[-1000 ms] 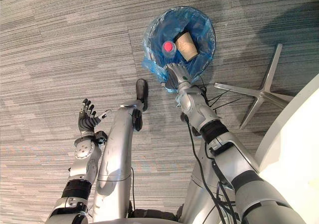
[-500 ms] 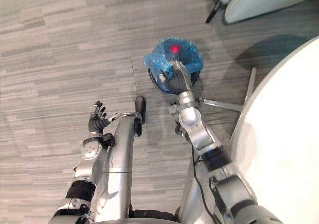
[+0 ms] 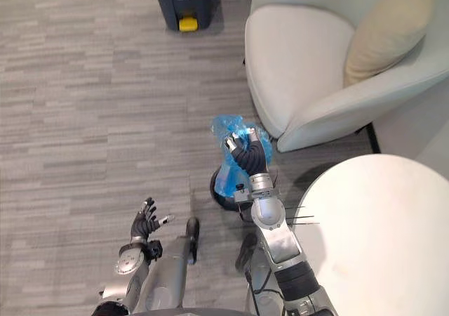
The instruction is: Gather rubbish on tea table into small bin, then transfer packed bag to large trash can.
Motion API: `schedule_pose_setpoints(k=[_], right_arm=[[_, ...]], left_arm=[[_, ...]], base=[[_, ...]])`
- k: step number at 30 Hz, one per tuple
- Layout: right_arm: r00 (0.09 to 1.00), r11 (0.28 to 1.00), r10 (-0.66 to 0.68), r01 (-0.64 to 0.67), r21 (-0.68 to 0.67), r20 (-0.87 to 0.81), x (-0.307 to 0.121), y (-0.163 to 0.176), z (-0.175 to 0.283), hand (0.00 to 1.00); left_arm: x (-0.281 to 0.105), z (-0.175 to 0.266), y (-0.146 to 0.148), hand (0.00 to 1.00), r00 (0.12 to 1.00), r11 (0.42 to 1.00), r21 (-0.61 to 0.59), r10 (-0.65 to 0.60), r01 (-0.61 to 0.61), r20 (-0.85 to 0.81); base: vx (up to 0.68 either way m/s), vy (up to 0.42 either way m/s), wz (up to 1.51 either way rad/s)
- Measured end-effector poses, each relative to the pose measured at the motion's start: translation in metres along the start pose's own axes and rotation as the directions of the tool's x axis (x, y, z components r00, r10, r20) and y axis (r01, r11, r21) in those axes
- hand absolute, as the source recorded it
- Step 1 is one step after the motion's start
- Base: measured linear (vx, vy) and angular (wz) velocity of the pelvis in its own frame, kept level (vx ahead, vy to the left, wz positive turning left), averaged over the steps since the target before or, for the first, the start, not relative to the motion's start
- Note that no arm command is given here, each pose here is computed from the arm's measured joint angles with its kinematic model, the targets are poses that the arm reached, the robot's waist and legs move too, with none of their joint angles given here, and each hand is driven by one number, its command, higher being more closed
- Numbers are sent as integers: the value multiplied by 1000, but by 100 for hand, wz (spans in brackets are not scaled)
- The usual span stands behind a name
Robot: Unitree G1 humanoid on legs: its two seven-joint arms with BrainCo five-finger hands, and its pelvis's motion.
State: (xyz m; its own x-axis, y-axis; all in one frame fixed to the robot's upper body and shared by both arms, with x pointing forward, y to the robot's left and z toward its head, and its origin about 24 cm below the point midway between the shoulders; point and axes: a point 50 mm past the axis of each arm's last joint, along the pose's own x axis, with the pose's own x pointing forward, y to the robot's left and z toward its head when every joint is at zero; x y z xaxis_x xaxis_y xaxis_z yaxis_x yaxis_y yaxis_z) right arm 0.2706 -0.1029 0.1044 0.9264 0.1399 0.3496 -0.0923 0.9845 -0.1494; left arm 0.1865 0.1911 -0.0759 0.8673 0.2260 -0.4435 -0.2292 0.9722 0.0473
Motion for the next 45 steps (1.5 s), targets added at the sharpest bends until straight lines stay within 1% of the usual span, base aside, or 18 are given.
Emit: schedule_pose_setpoints(k=[4, 11, 14, 16, 18, 20, 21, 23, 24, 25, 27, 31, 33, 34, 37, 40, 42, 45], right_arm=[[999, 999, 33, -33, 7, -7, -1, -3, -1, 100], [999, 998, 45, -46, 41, 20, 6, -2, 5, 100], [996, 997, 56, -60, 46, 72, 15, 1, 15, 100], [984, 996, 68, -75, 40, 162, 27, 1, 33, 100], [977, 996, 78, -83, 16, 201, 33, -6, 40, 100], [976, 996, 88, -85, -24, 201, 35, -14, 41, 100], [976, 996, 90, -84, -37, 199, 35, -17, 40, 100], [975, 994, 96, -83, -74, 201, 39, -23, 42, 100], [974, 993, 99, -85, -78, 205, 41, -23, 44, 100], [970, 994, 101, -90, -58, 219, 43, -22, 48, 100], [967, 994, 103, -94, -49, 232, 46, -22, 51, 100], [961, 994, 110, -110, -15, 255, 50, -19, 58, 100], [957, 989, 143, -150, 10, 251, 49, -9, 58, 100], [955, 985, 158, -169, 24, 251, 48, -5, 58, 100], [924, 954, 253, -288, 85, 286, 41, 23, 67, 100], [900, 914, 327, -379, 146, 288, 34, 50, 70, 100], [890, 896, 355, -411, 169, 286, 31, 59, 70, 100], [887, 886, 361, -423, 190, 288, 29, 64, 71, 100]], left_arm=[[-9, -5, 6, 0, 1000, 1000, 19, 0, 0, -4], [-5, 25, 5, 0, 992, 999, 24, -28, 25, 121], [-8, 36, 4, 0, 984, 999, 18, -40, 38, 172], [-13, 51, 2, 0, 968, 999, 6, -49, 49, 247], [-16, 58, -9, 0, 957, 996, -17, -74, 82, 280], [-20, 69, -23, 0, 936, 991, -11, -125, 136, 329], [-21, 73, -27, 0, 928, 988, -6, -144, 156, 344], [-21, 91, -48, 0, 885, 972, 31, -225, 233, 407], [-21, 93, -52, 0, 876, 968, 46, -243, 247, 417], [-21, 101, -60, 0, 852, 959, 83, -281, 273, 443], [-22, 110, -67, 0, 826, 951, 104, -304, 290, 475], [-25, 135, -99, 0, 728, 905, 178, -417, 386, 544], [-30, 141, -116, 0, 681, 876, 236, -476, 420, 556], [-31, 142, -119, 0, 673, 871, 249, -487, 424, 557], [-32, 140, -129, 0, 659, 854, 309, -520, 419, 544], [-26, 143, -136, 0, 676, 866, 314, -499, 388, 542], [-23, 148, -138, 0, 678, 879, 319, -476, 354, 561], [-19, 149, -140, 0, 689, 891, 334, -450, 306, 569]], base=[[21, 41, -42], [-101, 28, -2], [-185, -103, 49], [-263, -191, 19], [-272, -165, 54], [-262, -202, 80], [-241, -135, 86], [-236, -103, 96], [-200, -99, 85], [-168, -64, 58], [-179, -33, 47], [-125, 50, 33], [-58, 101, -3], [-35, 128, -7], [-18, 124, -3], [-22, 85, -1], [-37, 52, -3], [-30, 38, -7]])
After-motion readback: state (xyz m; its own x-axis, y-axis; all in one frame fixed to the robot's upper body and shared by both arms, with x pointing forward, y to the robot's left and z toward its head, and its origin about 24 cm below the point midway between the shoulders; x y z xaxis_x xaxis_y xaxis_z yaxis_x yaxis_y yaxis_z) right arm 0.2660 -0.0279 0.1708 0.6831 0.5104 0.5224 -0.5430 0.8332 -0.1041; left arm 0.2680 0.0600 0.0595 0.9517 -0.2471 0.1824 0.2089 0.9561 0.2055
